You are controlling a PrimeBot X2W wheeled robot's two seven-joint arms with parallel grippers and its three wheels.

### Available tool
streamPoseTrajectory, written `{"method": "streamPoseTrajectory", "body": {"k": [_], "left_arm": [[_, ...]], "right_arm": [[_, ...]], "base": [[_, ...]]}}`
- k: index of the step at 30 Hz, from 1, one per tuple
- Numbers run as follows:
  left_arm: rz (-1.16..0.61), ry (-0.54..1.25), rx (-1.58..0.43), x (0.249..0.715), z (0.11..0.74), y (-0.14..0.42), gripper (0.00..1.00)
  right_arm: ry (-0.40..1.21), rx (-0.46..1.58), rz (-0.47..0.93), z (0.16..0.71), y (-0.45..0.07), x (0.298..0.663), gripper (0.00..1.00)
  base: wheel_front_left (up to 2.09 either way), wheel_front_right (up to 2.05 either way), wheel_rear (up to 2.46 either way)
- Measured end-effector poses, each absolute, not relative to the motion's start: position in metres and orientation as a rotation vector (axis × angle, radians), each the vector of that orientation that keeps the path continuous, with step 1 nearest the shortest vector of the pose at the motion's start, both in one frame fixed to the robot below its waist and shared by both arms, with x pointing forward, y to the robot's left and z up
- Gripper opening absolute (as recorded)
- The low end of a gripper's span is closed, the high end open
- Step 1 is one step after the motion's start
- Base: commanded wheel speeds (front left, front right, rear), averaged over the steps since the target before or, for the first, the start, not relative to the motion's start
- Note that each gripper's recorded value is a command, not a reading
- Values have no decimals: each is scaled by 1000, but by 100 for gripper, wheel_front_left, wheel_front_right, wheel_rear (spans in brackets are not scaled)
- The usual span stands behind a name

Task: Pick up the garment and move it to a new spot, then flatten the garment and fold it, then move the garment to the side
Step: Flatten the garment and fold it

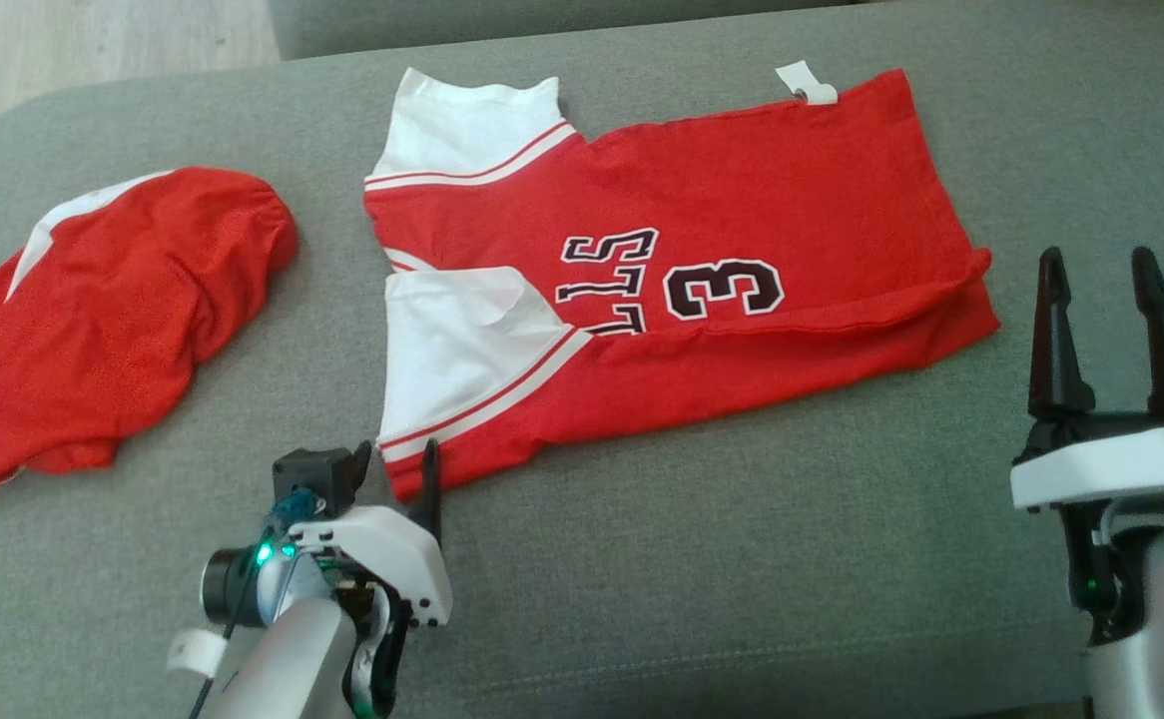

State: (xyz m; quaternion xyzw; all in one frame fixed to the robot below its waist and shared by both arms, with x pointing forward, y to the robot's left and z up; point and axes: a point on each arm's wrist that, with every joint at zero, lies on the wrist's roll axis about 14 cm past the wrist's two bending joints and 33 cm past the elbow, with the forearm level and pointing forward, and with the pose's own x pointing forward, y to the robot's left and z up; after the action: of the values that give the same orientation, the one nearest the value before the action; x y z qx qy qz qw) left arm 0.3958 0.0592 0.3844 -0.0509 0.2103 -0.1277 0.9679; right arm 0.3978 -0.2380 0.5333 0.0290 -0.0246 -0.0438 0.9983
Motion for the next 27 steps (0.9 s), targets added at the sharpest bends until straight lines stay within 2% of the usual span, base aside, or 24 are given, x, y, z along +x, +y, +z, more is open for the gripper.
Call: {"method": "streamPoseTrajectory", "body": {"k": [10, 11, 12, 19, 27], "left_arm": [[-314, 528, -46, 396, 366, 49, 100], [-314, 528, -46, 396, 366, 49, 20], [-323, 532, -45, 397, 366, 47, 0], [-324, 464, -64, 405, 376, 47, 0], [-279, 239, -116, 433, 425, 56, 0]], "right_arm": [[-59, 43, -112, 539, -246, 395, 100], [-59, 43, -112, 539, -246, 395, 100], [-60, 43, -118, 539, -248, 395, 100], [-6, 42, -152, 532, -259, 397, 100], [217, 76, -177, 479, -262, 400, 100]], "base": [[0, 0, 0], [0, 0, 0], [0, 0, 0], [0, 0, 0], [0, 0, 0]]}}
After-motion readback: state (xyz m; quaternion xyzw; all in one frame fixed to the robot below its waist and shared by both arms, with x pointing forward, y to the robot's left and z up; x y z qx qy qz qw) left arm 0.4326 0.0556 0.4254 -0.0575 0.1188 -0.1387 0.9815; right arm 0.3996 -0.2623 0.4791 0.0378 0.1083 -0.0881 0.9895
